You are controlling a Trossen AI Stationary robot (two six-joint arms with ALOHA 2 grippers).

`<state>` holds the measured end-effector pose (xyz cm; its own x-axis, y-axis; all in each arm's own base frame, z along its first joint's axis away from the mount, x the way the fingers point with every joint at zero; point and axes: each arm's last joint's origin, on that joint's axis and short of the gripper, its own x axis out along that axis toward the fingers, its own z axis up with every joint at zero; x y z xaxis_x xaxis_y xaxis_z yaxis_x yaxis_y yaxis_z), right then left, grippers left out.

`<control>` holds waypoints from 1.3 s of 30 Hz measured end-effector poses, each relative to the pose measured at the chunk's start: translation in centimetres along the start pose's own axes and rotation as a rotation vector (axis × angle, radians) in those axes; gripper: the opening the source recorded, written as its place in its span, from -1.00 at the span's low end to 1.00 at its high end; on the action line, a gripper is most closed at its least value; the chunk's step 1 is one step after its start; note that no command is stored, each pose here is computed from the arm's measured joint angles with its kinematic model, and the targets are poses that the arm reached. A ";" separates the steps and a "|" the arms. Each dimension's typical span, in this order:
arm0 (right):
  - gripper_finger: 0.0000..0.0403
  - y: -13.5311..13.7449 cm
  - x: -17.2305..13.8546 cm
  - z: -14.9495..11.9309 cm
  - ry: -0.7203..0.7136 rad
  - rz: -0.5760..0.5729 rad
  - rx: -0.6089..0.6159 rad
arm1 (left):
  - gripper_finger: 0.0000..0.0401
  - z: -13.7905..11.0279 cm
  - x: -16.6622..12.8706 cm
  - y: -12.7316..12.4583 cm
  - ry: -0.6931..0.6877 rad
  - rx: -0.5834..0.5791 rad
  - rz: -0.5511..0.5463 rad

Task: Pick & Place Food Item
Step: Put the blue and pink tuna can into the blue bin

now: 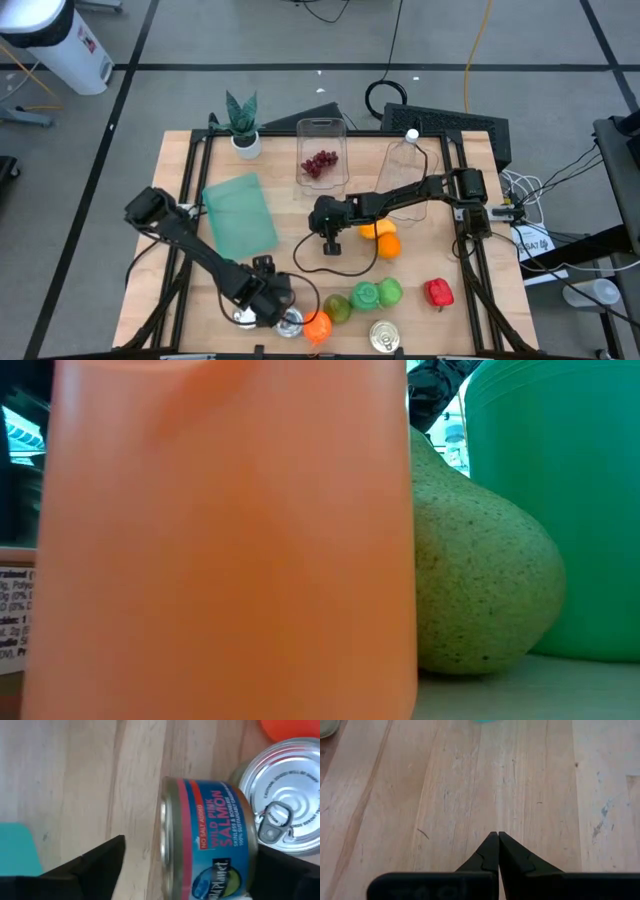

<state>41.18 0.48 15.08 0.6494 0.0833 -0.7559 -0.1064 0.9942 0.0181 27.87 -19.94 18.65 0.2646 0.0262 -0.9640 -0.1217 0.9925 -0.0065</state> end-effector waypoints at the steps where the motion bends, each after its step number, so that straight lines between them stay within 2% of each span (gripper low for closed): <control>1: -1.00 0.0 0.0 0.0 0.000 0.000 -0.001 | 0.64 0.0 0.1 0.1 0.009 -0.006 -0.004; 7: -1.00 0.1 0.0 0.0 0.000 0.002 0.005 | -0.08 0.0 0.5 0.6 0.048 -0.015 -0.018; 16: -1.00 0.1 0.0 0.0 0.000 0.002 0.016 | -0.07 -0.1 -0.1 0.6 0.019 0.019 -0.004; 22: -1.00 0.1 0.0 0.0 0.003 0.003 0.016 | -0.07 -1.2 -3.9 1.5 -0.046 -0.011 0.045; 27: -1.00 0.1 0.0 0.0 0.000 0.002 0.015 | -0.07 -3.3 -9.9 4.9 -0.126 -0.094 0.134; 31: -1.00 0.1 0.0 0.1 -0.006 0.002 0.013 | -0.07 -5.5 -13.8 9.3 -0.104 -0.240 0.255; 34: -1.00 0.1 0.0 0.1 -0.010 0.002 0.012 | -0.07 -6.3 -14.9 12.0 -0.021 -0.357 0.340; 39: -1.00 0.1 0.0 0.2 -0.021 0.001 0.007 | -0.07 -4.8 -14.3 14.6 0.018 -0.421 0.356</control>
<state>41.34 0.59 15.21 0.6652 0.0855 -0.7418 -0.1016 0.9945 0.0236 17.68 -6.40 31.02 0.1213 0.3464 -0.9302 -0.5743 0.7889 0.2188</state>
